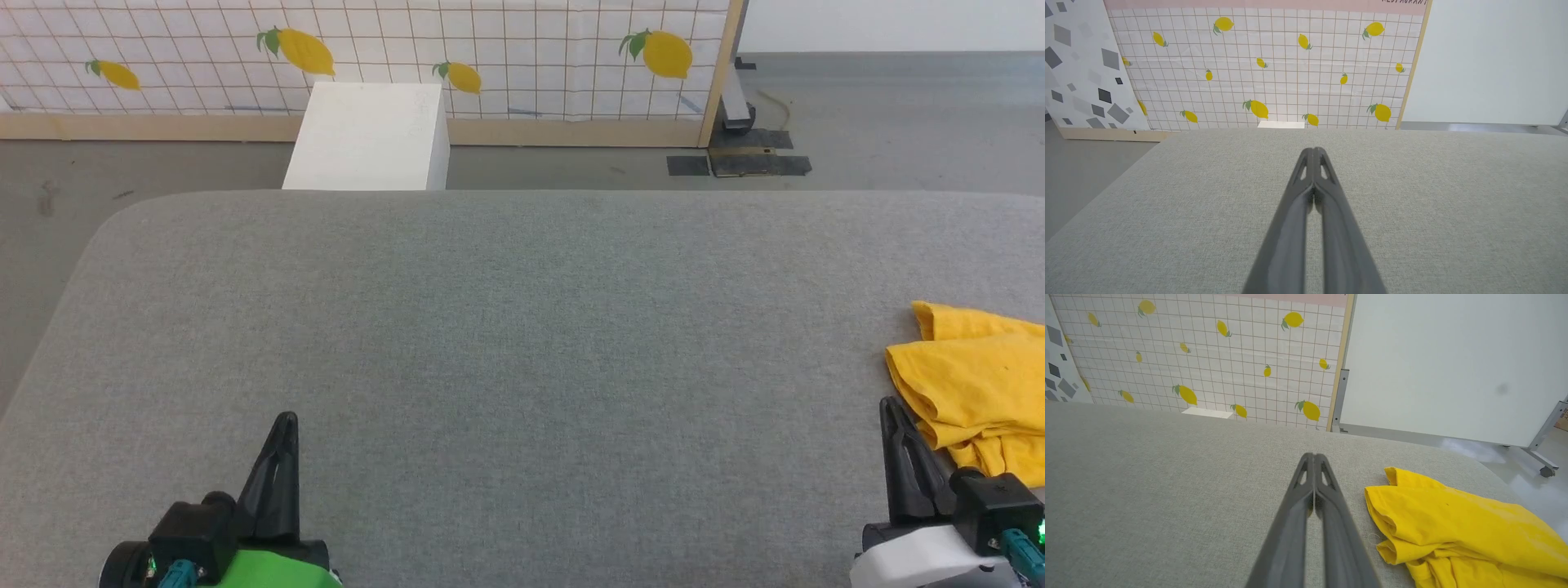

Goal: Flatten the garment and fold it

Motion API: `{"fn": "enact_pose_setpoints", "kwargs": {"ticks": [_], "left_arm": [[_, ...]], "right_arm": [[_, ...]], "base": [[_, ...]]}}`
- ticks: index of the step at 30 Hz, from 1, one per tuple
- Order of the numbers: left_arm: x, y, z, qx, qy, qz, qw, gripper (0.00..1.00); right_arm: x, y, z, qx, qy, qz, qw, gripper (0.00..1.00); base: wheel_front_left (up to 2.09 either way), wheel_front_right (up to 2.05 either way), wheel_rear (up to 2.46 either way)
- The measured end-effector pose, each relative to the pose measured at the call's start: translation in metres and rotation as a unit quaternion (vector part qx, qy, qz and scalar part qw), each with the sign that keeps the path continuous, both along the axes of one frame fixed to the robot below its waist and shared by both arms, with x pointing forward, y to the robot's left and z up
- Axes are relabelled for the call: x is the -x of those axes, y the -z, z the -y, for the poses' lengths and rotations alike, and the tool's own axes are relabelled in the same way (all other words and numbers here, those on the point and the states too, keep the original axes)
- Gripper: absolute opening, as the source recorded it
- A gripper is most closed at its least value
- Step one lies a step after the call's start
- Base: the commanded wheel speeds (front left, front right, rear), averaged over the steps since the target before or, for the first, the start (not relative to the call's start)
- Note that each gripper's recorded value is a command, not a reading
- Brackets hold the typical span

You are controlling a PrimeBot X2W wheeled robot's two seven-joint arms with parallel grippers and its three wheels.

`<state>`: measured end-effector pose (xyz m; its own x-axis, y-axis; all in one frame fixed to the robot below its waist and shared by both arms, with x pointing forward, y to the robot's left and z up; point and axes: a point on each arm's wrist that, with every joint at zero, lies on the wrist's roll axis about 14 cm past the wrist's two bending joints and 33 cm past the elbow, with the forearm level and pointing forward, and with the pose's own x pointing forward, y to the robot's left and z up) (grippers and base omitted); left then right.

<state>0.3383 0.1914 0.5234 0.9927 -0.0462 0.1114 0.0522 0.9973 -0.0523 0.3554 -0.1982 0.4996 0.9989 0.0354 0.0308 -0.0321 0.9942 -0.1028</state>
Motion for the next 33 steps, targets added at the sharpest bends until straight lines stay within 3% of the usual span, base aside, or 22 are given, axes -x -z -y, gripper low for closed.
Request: {"fn": "enact_pose_setpoints", "kwargs": {"ticks": [33], "left_arm": [[-0.010,0.001,0.003,-0.018,-0.007,-0.019,1.000,0.00]], "right_arm": [[-0.004,-0.005,-0.011,-0.008,-0.013,-0.011,1.000,0.00]], "base": [[0.00,0.00,0.00]]}}
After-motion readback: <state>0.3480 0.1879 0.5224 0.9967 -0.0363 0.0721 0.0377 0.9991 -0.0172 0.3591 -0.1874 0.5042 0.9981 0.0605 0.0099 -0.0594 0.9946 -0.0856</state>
